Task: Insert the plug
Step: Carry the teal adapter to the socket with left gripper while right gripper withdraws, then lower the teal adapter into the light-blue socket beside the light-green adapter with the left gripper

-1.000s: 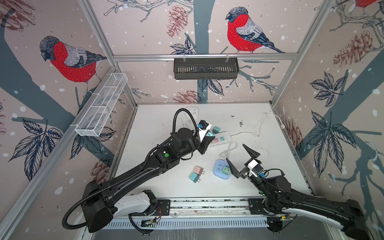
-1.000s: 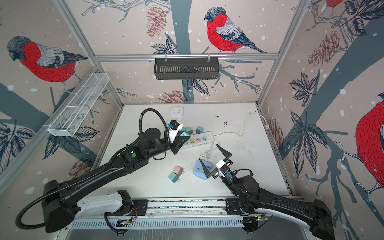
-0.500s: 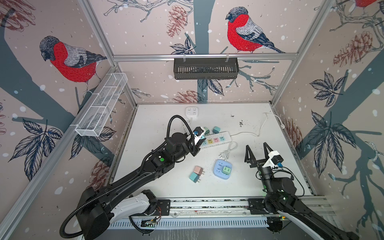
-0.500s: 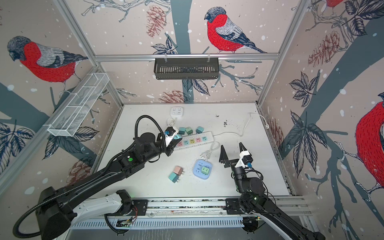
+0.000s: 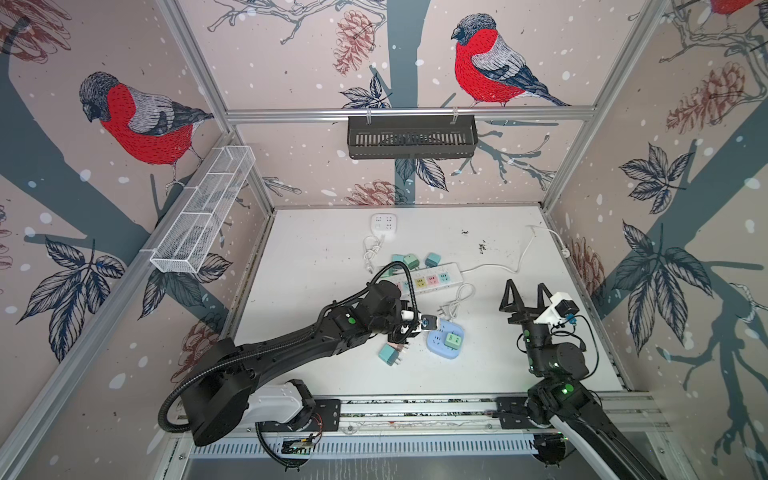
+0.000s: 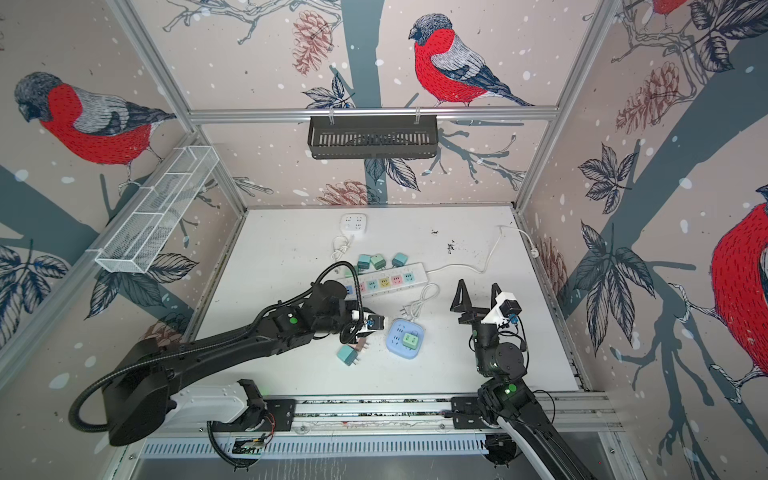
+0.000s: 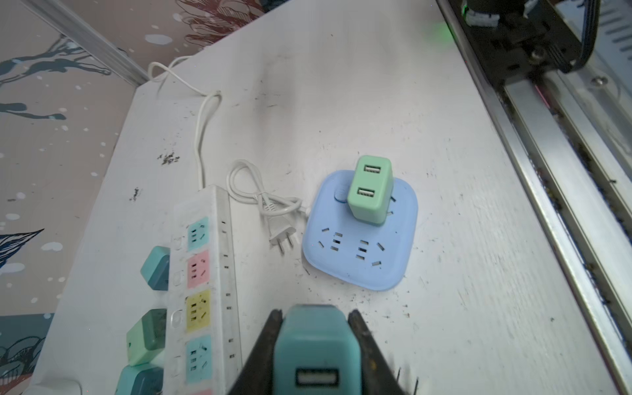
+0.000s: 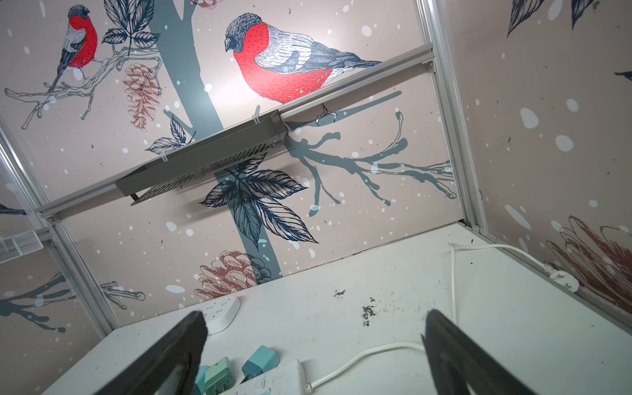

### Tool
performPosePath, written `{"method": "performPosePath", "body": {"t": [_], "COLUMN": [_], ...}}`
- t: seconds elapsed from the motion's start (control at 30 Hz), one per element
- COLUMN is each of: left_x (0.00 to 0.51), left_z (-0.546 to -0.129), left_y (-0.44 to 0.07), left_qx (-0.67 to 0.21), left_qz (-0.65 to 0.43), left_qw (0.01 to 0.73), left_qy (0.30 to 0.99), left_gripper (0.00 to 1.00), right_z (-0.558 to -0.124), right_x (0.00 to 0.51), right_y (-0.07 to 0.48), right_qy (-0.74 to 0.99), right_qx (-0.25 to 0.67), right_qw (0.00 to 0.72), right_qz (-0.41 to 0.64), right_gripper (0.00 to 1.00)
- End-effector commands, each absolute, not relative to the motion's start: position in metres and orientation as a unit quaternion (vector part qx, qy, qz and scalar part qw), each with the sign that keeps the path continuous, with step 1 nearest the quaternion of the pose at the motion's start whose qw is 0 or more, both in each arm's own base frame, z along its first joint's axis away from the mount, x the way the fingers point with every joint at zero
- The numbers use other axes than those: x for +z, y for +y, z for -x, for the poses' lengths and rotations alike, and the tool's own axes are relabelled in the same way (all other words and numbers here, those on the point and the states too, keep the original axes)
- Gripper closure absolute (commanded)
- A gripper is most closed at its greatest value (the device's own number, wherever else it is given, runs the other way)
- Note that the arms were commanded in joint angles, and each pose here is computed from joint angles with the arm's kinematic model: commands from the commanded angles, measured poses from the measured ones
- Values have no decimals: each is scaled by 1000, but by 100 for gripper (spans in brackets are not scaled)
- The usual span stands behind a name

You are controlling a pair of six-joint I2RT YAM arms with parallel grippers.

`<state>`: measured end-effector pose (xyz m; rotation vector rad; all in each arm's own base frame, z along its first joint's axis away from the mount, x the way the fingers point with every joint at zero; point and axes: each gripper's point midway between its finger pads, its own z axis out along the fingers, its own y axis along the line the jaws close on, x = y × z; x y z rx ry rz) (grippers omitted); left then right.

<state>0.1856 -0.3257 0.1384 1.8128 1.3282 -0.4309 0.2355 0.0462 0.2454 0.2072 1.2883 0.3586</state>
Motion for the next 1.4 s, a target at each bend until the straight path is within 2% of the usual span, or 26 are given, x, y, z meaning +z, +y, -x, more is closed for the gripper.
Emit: {"method": "performPosePath", "body": {"t": [0.0,0.3,0.7,1.37], "left_x": [136,107,102,85], "left_z": [-178,-163,-148,-170], "left_y": [-334,-348,-362,-384], "left_qx": [-176,-212,-253,-256], "left_qz": [-764,-807,-826,-816], "left_qw": [400,323,322,289], "left_qy": [475,446,387,431], "left_gripper": [100,100,100,100], "right_z": [-241,-242,-243,-250], "right_x": [196,193,190,183], "right_y": [53,45,38,29], "right_qy": [630,624,626,643], "right_qx": [169,175,175,164], "right_qw": [753,753,747,728], "right_qz": [-85,-115,-141,-172], "right_gripper": [0,0,0,0]}}
